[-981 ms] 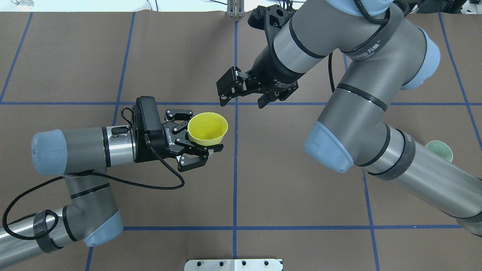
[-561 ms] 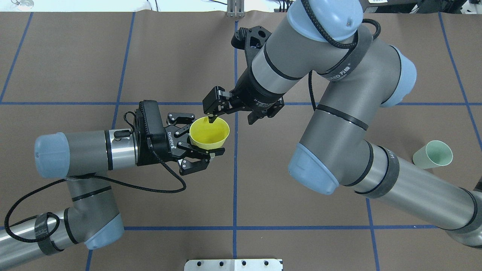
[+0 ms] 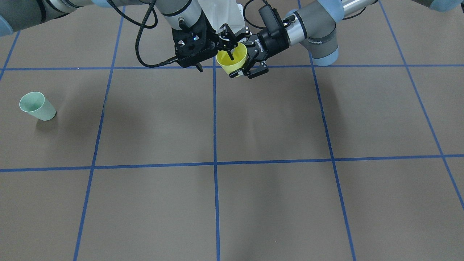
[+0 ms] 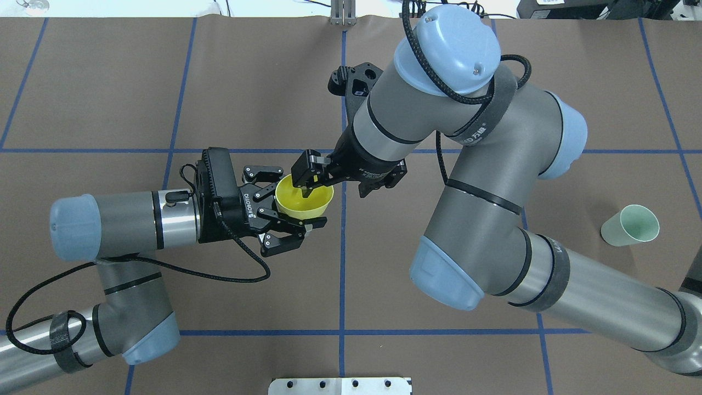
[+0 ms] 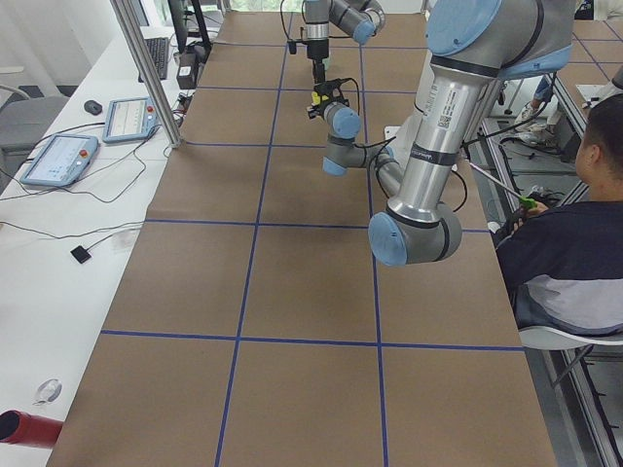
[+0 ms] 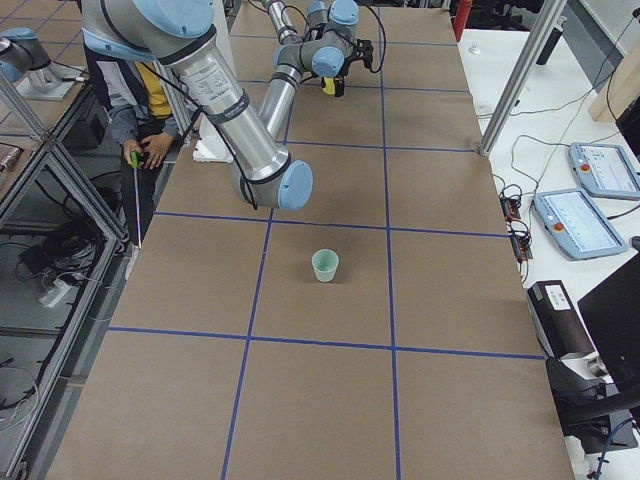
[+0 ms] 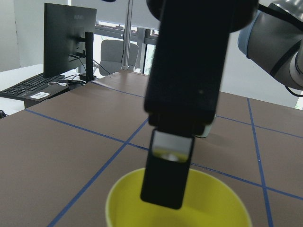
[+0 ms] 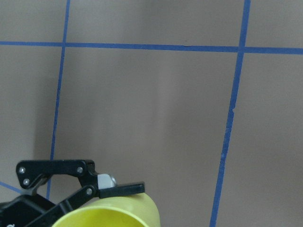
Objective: Transfer and stack yellow cup on green cup
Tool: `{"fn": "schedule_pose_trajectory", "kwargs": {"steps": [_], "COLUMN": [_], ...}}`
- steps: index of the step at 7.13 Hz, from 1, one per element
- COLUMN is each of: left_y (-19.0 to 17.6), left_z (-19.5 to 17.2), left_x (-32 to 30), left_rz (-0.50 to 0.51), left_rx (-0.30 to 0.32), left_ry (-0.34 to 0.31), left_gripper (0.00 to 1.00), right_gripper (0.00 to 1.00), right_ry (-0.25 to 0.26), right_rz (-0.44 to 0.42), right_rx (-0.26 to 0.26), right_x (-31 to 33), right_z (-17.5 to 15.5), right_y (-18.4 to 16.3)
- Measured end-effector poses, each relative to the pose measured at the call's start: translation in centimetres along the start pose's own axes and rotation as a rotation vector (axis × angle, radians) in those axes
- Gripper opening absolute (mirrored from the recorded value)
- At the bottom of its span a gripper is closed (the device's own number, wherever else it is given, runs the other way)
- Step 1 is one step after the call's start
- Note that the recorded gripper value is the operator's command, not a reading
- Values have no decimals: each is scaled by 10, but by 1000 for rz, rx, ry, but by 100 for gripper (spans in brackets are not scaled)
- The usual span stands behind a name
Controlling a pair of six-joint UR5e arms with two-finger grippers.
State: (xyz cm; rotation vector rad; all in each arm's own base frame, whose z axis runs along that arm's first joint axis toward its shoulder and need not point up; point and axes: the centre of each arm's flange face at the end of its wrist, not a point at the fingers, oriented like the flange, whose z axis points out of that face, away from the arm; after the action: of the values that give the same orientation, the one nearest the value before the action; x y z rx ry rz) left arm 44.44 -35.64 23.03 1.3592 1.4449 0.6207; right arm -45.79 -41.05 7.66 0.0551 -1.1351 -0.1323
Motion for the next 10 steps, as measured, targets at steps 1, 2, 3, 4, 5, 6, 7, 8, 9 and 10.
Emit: {"fn": "schedule_pose_trajectory", "kwargs": {"steps": [1,2,3,4,5,6,7,8,9,10], "left_y": [1,1,0,0,1,3,5,6,6,6], "left_z": [0,0,1,2,4,5,7,9,10,10], "left_x": [1,2,2,4,6,7,9,12,13,13], "left_rz": [-1,-1,-1,-2,-5,-9,-13,-15,-16,-16], "left_rx": [0,1,2,3,4,4,5,8,11,12], "left_ry": [1,3,5,9,13,13,10,7,6,3], "left_gripper": [52,69,91,100,100,100,100,100,100,100], "right_gripper": [45,6,0,0,0,0,0,0,0,0], "right_ry": [9,12,12,6,-6,-13,-15,-10,-3,3], "right_rz": [-8,-13,-21,-36,-62,-81,-88,-88,-87,-83], "right_rx": [8,11,13,19,27,33,39,45,52,54], "right_x": [-2,-3,-4,-6,-9,-10,-10,-8,-6,-2], "right_z": [6,8,8,5,-2,-7,-9,-8,-8,-6], "right_y": [4,6,7,8,11,14,14,13,12,12]}}
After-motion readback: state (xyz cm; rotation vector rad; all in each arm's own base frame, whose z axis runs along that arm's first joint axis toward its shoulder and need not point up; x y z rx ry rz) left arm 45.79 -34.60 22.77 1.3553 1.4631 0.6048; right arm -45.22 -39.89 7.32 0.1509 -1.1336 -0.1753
